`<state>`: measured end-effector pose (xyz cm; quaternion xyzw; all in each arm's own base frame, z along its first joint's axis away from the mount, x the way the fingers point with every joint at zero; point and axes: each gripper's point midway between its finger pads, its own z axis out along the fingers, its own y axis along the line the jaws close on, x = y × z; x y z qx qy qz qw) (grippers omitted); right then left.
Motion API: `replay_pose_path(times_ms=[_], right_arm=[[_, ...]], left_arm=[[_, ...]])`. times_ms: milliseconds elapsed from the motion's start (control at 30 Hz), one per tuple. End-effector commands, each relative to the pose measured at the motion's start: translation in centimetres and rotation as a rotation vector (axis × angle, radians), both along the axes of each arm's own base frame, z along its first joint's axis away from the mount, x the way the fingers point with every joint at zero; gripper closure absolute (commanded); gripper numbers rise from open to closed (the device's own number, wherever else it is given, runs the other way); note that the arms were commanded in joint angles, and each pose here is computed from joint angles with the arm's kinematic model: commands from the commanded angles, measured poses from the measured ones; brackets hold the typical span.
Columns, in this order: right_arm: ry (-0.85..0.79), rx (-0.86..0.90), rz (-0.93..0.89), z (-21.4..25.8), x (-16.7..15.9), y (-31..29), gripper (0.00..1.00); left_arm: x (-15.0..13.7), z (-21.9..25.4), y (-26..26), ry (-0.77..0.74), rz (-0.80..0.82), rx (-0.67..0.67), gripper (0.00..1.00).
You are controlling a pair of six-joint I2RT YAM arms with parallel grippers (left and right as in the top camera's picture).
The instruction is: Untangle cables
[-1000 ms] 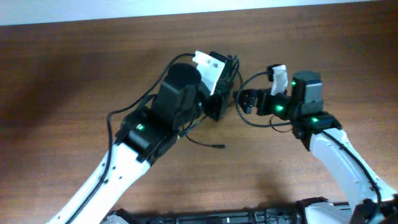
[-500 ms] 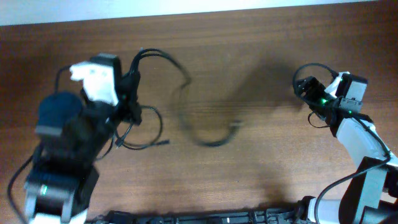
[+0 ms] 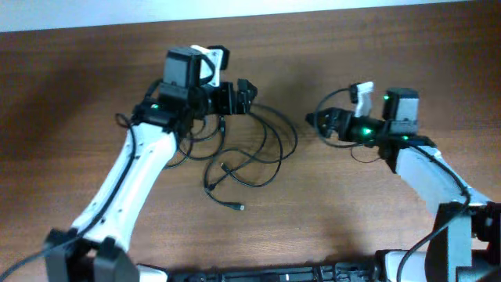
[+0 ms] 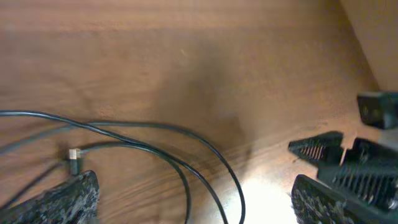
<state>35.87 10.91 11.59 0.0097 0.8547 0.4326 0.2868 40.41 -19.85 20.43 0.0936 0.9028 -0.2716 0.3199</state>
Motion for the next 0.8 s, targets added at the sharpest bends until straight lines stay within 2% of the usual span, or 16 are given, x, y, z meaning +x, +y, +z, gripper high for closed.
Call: replay_pose_path(times_ms=[0,33,67,100,200,267,333,433,533,600,667,733,767], right_arm=[[-0.147,-0.031,0.158,1.5,-0.5,5.1,0.02],[-0.2,-0.03,0.223,2.2,-1.0,7.6,0.02],[-0.25,-0.115,0.291,1.4,-2.2,10.9,0.02],[-0.304,-0.217,0.324,0.5,-2.9,12.6,0.02],[-0.369,-0.417,0.355,-0.2,-3.5,15.0,0.02],[-0.45,-0.543,0.378,1.5,-2.8,16.0,0.02],[-0.511,-0.553,0.37,3.2,-0.9,17.0,0.02],[-0.549,-0.564,0.452,2.9,1.7,20.3,0.02],[-0.536,-0.493,0.561,0.9,3.0,25.3,0.01],[-0.541,-0.469,0.621,-0.8,2.5,28.0,0.0],[-0.625,-0.484,0.663,-2.1,2.0,30.3,0.06],[-0.696,-0.494,0.616,-3.5,3.4,31.7,0.07],[-0.737,-0.484,0.59,-4.0,4.2,32.2,0.12]], left_arm=[[0.7,6.9,6.1,-0.202,0.241,0.114,0.01],[0.1,8.2,9.9,-0.242,0.395,0.231,0.01],[-1.3,8.6,13.0,-0.24,0.508,0.343,0.01],[-1.9,8.2,14.0,-0.221,0.541,0.391,0.01],[-3.3,7.0,17.8,-0.122,0.794,0.392,0.01],[-4.2,6.1,20.8,-0.042,0.944,0.337,0.01],[-4.5,5.4,22.8,0.022,0.99,0.279,0.01],[-5.4,4.4,25.3,0.11,1.09,0.18,0.01],[-7.2,3.4,27.9,0.184,1.169,0.203,0.01],[-7.8,3.1,28.2,0.209,1.176,0.217,0.01],[-7.8,3.1,28.2,0.208,1.177,0.218,0.01],[-8.0,2.9,28.2,0.219,1.175,0.224,0.01],[-8.2,2.8,28.2,0.227,1.175,0.228,0.01]])
